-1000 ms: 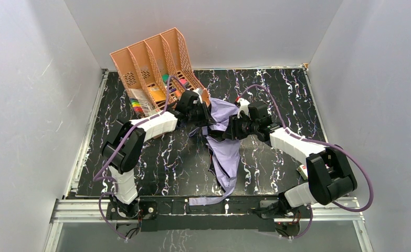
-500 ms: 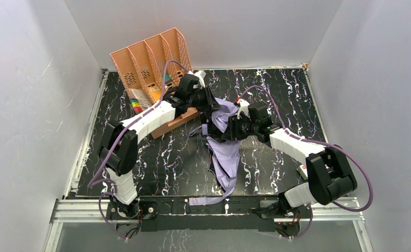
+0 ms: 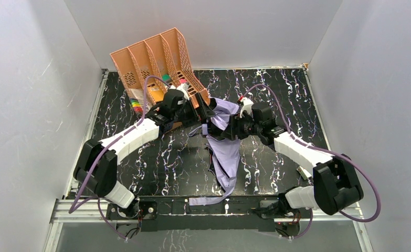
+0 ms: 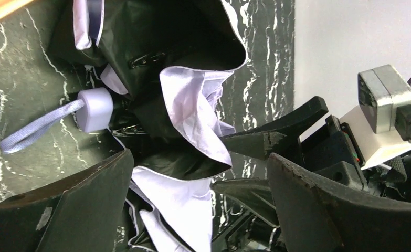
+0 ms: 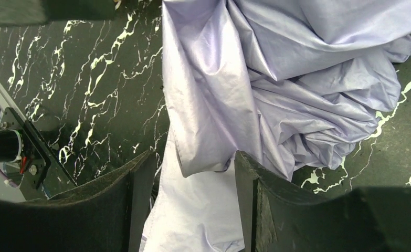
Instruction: Put away the umbrella
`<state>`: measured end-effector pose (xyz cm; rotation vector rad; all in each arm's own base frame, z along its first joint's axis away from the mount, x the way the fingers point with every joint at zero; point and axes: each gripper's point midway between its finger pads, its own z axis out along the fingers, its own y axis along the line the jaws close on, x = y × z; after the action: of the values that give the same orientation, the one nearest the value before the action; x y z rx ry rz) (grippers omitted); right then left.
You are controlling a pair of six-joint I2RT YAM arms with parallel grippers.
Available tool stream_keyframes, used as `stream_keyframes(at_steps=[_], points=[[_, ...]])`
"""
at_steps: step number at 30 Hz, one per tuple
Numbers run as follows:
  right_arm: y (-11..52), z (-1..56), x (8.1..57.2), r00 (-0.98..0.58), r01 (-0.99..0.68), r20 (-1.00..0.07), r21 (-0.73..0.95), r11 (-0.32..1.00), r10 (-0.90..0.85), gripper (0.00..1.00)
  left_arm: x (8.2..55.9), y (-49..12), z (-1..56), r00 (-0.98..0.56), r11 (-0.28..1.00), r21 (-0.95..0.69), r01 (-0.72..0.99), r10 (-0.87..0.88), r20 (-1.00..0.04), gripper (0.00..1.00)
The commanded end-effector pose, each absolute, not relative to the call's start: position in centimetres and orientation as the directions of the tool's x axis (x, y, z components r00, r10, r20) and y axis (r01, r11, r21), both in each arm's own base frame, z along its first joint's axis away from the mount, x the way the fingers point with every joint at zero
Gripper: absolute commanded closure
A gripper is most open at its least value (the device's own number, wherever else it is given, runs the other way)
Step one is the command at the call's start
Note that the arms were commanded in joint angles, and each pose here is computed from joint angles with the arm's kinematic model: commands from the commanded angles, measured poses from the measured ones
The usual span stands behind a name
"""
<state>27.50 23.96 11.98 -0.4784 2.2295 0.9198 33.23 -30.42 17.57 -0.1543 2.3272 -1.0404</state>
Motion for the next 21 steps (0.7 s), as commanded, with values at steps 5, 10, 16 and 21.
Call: stream_keyframes(at_steps=[5, 10, 16, 21], points=[[24.2, 15.5, 28.1, -0.639, -0.583, -0.769, 0.475, 0.66, -0.011, 0.36, 33.1, -34.7, 19.6, -0.822, 0.482, -0.861, 0.165, -0.415, -0.39, 0.09], [23.9, 16.1, 27.7, -0.63, -0.577, -0.776, 0.477, 0.663, 0.009, 0.37, 33.5, -36.2, 18.6, -0.839, 0.461, -0.875, 0.149, -0.409, -0.359, 0.27], [23.3, 16.8, 27.5, -0.621, -0.564, -0.783, 0.468, 0.68, 0.024, 0.38, 33.2, -36.1, 17.3, -0.849, 0.475, -0.873, 0.111, -0.412, -0.332, 0.29], [23.0, 17.0, 27.1, -0.618, -0.561, -0.785, 0.469, 0.682, 0.031, 0.41, 33.4, -36.3, 17.3, -0.844, 0.463, -0.879, 0.116, -0.421, -0.333, 0.39]])
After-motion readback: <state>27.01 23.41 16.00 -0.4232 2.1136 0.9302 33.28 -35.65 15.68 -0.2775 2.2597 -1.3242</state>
